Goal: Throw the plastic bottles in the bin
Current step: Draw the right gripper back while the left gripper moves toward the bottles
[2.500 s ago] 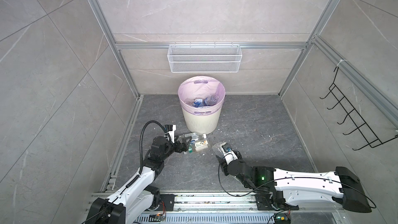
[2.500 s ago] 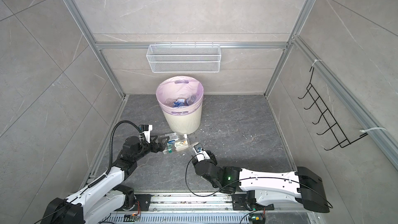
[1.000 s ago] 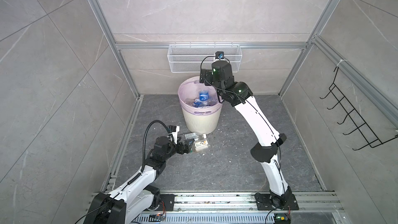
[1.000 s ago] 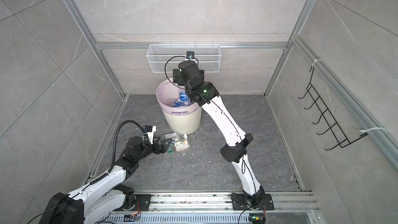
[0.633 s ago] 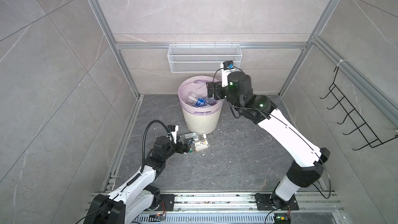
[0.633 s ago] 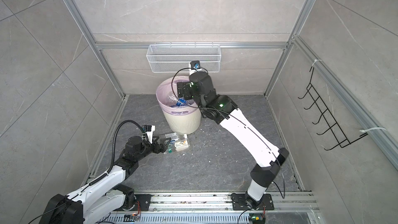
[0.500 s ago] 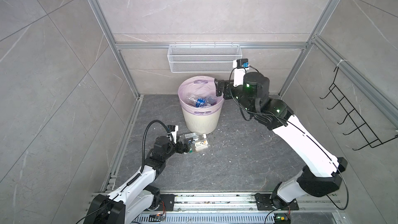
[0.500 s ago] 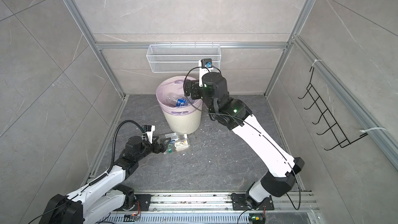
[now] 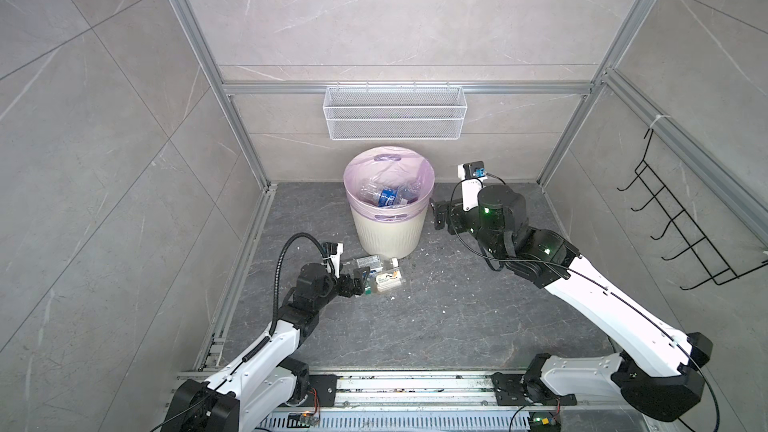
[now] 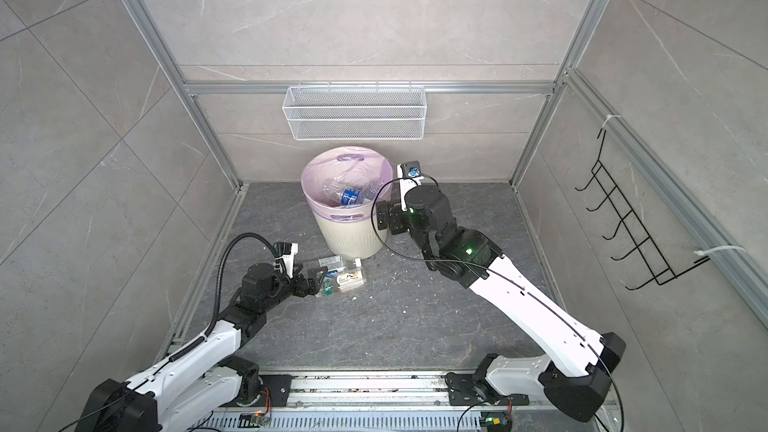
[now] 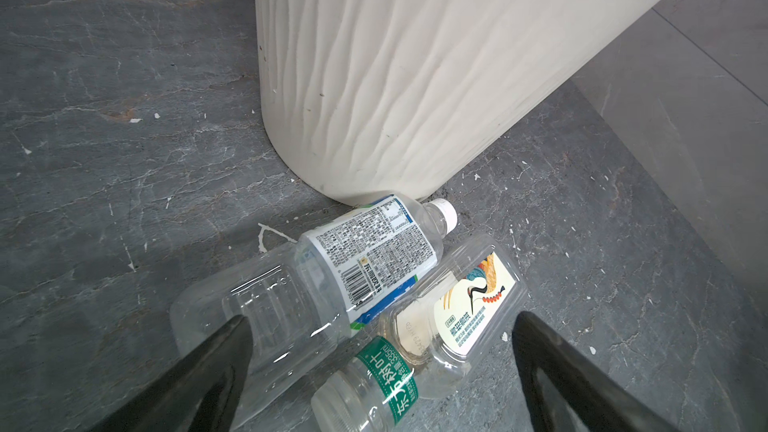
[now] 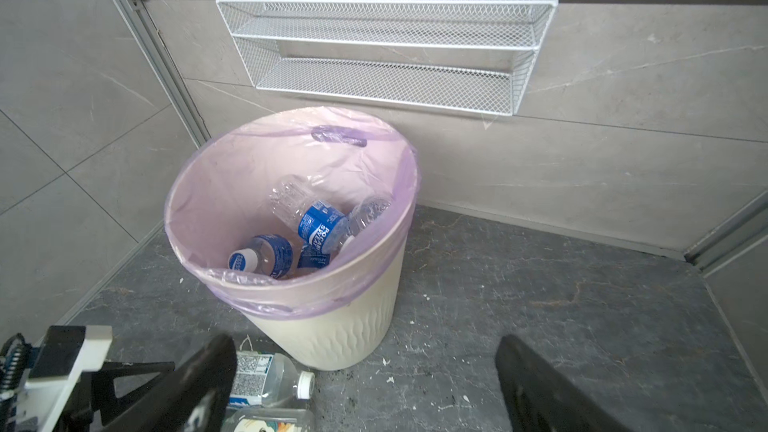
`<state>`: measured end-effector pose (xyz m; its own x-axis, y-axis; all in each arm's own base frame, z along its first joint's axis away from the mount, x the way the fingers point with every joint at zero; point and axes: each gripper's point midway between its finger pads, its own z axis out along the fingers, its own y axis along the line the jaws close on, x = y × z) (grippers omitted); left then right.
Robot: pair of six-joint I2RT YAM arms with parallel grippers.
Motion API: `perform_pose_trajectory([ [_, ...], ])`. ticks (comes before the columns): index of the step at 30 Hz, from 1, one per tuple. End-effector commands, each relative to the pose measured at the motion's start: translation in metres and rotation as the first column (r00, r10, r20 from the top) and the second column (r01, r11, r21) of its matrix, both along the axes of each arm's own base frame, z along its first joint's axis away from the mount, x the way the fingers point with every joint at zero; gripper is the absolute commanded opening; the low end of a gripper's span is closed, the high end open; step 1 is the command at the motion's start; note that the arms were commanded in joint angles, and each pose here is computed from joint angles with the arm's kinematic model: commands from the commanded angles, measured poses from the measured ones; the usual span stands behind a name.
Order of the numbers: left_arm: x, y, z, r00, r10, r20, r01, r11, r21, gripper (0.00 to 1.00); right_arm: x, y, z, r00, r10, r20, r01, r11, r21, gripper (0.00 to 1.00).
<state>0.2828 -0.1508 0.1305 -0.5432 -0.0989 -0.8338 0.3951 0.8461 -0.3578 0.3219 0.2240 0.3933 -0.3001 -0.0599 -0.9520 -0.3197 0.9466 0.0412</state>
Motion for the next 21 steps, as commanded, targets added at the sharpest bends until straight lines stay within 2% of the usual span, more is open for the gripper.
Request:
perform_pose_trajectory([
  [1, 0.007, -0.003, 0.025, 0.996, -0.007, 0.084, 0.006, 1.000, 0.019, 1.00, -0.008, -0.012, -0.002, 1.000, -0.016, 0.016, 0.016, 1.000, 0.011, 0.99],
  [11, 0.003, -0.011, 0.027, 0.995, -0.034, 0.098, 0.029, 0.998, 0.059, 1.00, -0.029, -0.036, -0.061, 0.999, -0.037, 0.004, 0.037, 0.999, 0.016, 0.99],
  [21, 0.001, -0.015, 0.027, 0.993, -0.045, 0.108, 0.035, 0.995, 0.094, 1.00, -0.046, -0.051, -0.156, 0.998, -0.041, -0.054, 0.041, 0.999, 0.002, 0.99],
])
